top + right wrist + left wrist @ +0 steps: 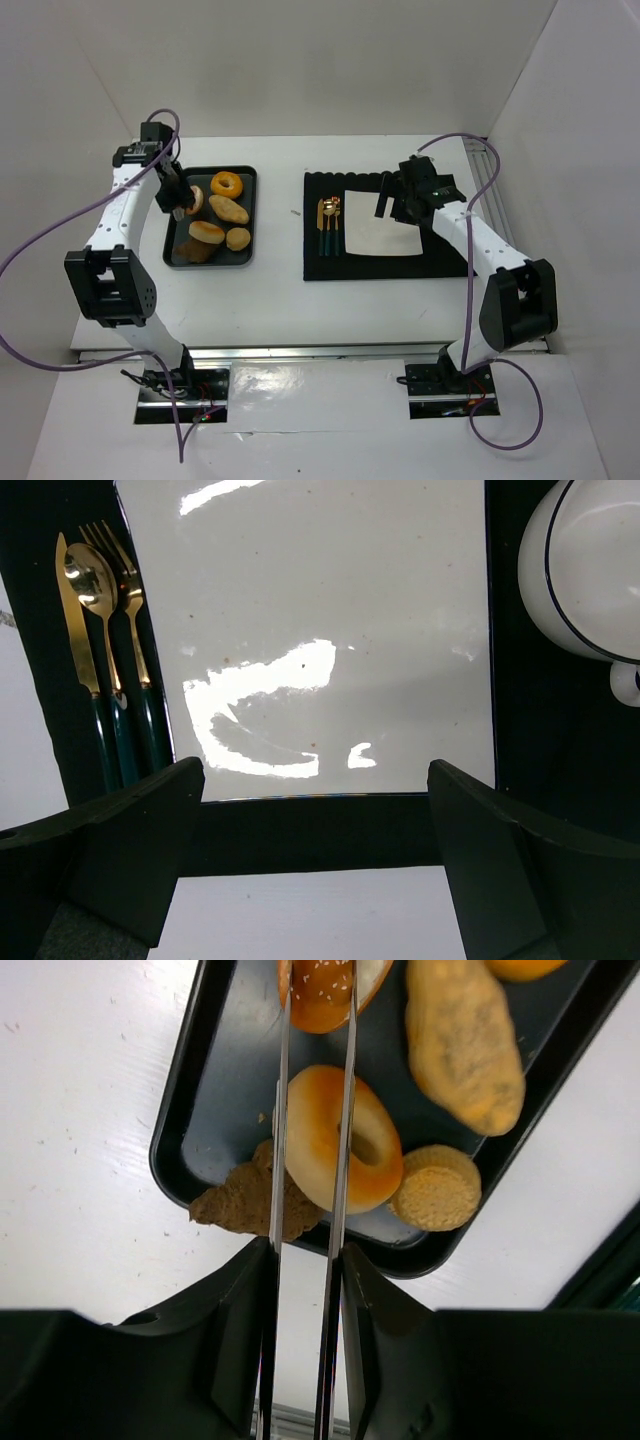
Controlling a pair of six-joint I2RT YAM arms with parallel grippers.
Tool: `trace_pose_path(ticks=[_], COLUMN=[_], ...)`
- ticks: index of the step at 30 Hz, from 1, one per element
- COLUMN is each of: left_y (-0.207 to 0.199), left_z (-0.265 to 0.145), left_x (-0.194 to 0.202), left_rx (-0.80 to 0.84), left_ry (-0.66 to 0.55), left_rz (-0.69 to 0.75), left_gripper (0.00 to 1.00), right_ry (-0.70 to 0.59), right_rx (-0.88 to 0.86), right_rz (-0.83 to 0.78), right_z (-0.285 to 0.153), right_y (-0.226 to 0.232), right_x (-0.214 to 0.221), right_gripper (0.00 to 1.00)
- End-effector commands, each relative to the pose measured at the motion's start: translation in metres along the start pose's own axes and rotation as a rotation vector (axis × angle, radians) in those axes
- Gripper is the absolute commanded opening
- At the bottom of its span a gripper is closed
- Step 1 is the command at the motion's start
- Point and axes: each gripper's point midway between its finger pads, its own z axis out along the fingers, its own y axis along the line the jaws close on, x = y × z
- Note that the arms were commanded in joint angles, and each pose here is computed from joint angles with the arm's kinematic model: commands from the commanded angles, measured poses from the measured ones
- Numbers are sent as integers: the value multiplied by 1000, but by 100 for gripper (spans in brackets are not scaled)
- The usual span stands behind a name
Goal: Place the bread
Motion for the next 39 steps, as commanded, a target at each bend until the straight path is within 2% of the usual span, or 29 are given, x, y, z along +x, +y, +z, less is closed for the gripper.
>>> trace_pose_path(ticks=[1, 5, 10, 13, 14, 15, 17, 20, 21, 23, 24, 25, 26, 28, 30, 32, 35, 37, 38, 39], left_y=[-5, -25, -99, -161, -185, -205, -255, -302, -316, -341, -352, -363, -375, -390, -404, -413, -414, -410, -408, -407], left_z=[-48, -81, -106, -109, -113, -105, -118, -114, -115, -106, -108, -113, -98, -94, -97, -82, -71, -71, -72, -79], left_x=[-30, -43, -23, 4, 23, 34, 66, 94, 108, 125, 135, 135, 144, 157, 162, 171, 182, 182, 180, 177], left_rx=[61, 132, 324, 422, 455, 479, 618, 722, 744, 788, 805, 826, 817, 836, 871, 856, 833, 818, 811, 823], left_ry=[-134, -207, -193, -145, -122, -95, -67, -48, -37, 9, 13, 1, 24, 44, 50, 73, 102, 107, 100, 85], left_rz=[3, 38, 173, 253, 306, 327, 396, 421, 439, 460, 482, 490, 494, 518, 532, 543, 555, 546, 544, 551], left_gripper=[26, 26, 25, 24, 24, 24, 24, 24, 24, 24, 24, 24, 24, 24, 24, 28, 45, 52, 58, 60], right_ry=[-68, -89, -129, -158, -173, -205, -214, -249, -302, -324, -386, -394, -415, -469, -448, -442, -405, -406, -401, -410], right_rx=[-38, -35, -43, -24, -20, -3, 38, 135, 166, 183, 183, 179, 180, 159, 170, 209, 251, 253, 243, 238], right_rz=[-6, -2, 5, 17, 30, 43, 65, 124, 158, 187, 220, 223, 238, 261, 254, 258, 242, 233, 232, 235], right_z=[-6, -10, -25, -38, -42, -51, -55, -76, -93, -106, -125, -132, -139, -158, -158, -158, -153, -153, -153, -153], right_y=[14, 14, 14, 6, 5, -2, -17, -48, -59, -67, -73, -75, -78, -81, -84, -93, -99, -99, -97, -96], right_x=[-24, -30, -40, -47, -50, -55, -51, -50, -57, -53, -61, -58, -58, -63, -55, -52, -47, -50, -49, -51], right_gripper=[100, 100, 100, 100, 100, 100, 100, 100, 100, 100, 100, 100, 100, 100, 100, 100, 100, 100, 100, 100])
